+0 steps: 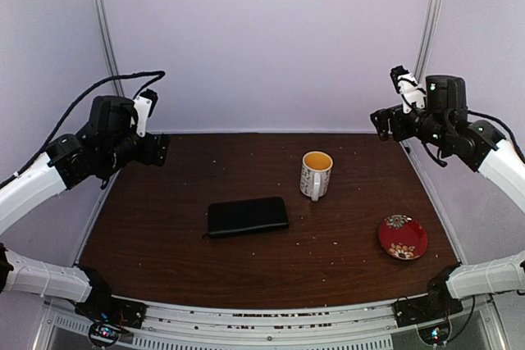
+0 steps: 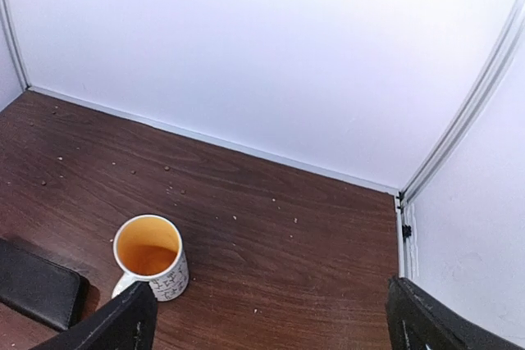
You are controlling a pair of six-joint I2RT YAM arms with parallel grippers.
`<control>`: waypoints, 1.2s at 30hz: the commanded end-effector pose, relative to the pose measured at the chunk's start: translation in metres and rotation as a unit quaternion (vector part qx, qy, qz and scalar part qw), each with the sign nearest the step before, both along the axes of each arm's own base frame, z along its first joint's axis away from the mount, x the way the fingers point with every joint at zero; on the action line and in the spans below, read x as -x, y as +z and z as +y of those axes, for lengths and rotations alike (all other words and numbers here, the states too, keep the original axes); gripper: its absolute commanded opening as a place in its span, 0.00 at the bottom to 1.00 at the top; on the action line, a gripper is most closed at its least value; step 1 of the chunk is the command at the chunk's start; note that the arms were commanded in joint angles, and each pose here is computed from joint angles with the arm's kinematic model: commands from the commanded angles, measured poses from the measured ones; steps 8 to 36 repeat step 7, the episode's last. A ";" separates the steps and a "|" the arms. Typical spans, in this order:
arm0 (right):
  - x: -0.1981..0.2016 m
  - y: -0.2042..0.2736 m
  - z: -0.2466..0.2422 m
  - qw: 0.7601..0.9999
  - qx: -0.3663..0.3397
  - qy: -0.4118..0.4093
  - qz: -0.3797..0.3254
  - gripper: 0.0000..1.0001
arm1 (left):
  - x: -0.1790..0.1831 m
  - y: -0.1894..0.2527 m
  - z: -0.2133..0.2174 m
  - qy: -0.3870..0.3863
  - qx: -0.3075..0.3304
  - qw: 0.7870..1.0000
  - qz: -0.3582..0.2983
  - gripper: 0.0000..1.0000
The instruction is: Sort the hair-cutting tools
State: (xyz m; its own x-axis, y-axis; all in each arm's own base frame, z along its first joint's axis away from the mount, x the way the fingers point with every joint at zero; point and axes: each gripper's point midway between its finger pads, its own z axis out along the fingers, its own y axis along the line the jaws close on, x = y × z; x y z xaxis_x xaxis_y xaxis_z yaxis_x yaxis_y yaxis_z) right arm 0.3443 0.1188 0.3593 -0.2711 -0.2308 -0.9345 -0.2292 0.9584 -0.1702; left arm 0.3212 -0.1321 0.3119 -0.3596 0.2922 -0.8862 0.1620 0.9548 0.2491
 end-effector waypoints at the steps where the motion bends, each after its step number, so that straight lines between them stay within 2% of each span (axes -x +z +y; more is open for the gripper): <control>1: -0.012 -0.014 -0.018 0.998 -0.047 -0.029 -0.002 1.00 | -0.021 0.005 0.008 0.060 0.021 0.997 -0.043 0.98; 4: -0.014 -0.015 -0.017 0.999 -0.050 -0.015 0.005 1.00 | -0.026 -0.008 0.023 0.103 -0.022 0.992 -0.063 0.98; 6: -0.015 -0.016 -0.013 0.998 -0.059 -0.003 0.012 1.00 | -0.025 -0.015 0.028 0.118 -0.025 0.990 -0.070 0.98; 36: -0.015 -0.017 -0.009 0.998 -0.061 0.005 0.017 1.00 | -0.025 -0.020 0.028 0.117 -0.025 0.990 -0.069 0.98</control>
